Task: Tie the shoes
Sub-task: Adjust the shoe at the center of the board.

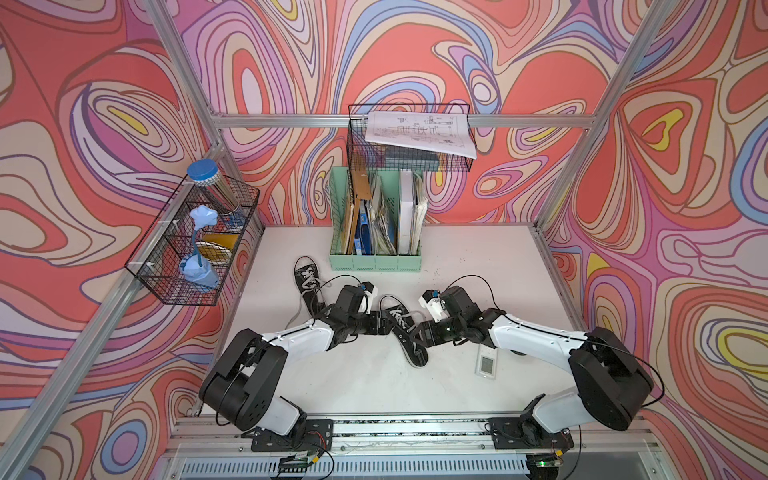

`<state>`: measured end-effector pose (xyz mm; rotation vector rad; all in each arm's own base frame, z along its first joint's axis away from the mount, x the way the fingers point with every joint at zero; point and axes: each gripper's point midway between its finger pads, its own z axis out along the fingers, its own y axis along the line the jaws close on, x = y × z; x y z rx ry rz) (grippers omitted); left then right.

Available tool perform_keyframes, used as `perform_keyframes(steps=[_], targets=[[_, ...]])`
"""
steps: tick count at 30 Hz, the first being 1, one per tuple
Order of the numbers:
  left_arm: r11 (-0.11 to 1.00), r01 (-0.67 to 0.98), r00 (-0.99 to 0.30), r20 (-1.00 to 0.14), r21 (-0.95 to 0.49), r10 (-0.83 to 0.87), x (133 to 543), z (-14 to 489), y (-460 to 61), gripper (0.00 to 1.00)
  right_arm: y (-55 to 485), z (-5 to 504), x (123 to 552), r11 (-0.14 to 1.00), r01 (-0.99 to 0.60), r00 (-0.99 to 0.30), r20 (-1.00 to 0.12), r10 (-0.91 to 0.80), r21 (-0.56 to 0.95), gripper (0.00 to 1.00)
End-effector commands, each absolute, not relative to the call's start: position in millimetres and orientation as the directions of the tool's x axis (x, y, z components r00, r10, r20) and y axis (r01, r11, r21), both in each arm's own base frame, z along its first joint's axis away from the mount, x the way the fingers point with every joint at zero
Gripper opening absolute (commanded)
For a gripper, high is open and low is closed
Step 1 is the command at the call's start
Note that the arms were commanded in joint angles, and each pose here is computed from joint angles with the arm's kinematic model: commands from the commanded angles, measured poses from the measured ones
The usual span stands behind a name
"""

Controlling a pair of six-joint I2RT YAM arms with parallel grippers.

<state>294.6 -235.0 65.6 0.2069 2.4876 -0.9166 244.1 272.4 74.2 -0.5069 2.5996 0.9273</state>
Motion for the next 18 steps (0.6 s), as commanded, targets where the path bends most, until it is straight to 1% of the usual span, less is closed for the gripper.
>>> perform_keyframes(steps=[1,7,11,15,18], targets=[[0.728,0.316,-0.868,-0.495,-0.608,-0.038,302.8,74.2,-248.7,0.84,281.1,72.4,239.4,0.699,-0.433,-0.883,-0.425,-0.202,0.568,0.53],[0.715,0.304,-0.879,-0.475,-0.629,-0.044,313.9,66.3,-258.4,0.83,298.7,71.8,227.1,0.651,-0.448,-0.880,-0.429,-0.203,0.612,0.52],[0.708,0.297,-0.889,-0.456,-0.641,-0.039,320.9,60.2,-265.5,0.82,309.1,79.0,224.4,0.594,-0.446,-0.885,-0.432,-0.177,0.670,0.51],[0.718,0.304,-0.891,-0.454,-0.627,-0.020,328.0,60.6,-267.3,0.81,309.5,83.7,229.8,0.608,-0.461,-0.874,-0.448,-0.186,0.647,0.52],[0.754,0.312,-0.872,-0.490,-0.578,-0.014,330.6,67.8,-255.2,0.82,300.5,91.4,235.4,0.650,-0.468,-0.859,-0.480,-0.177,0.598,0.53]])
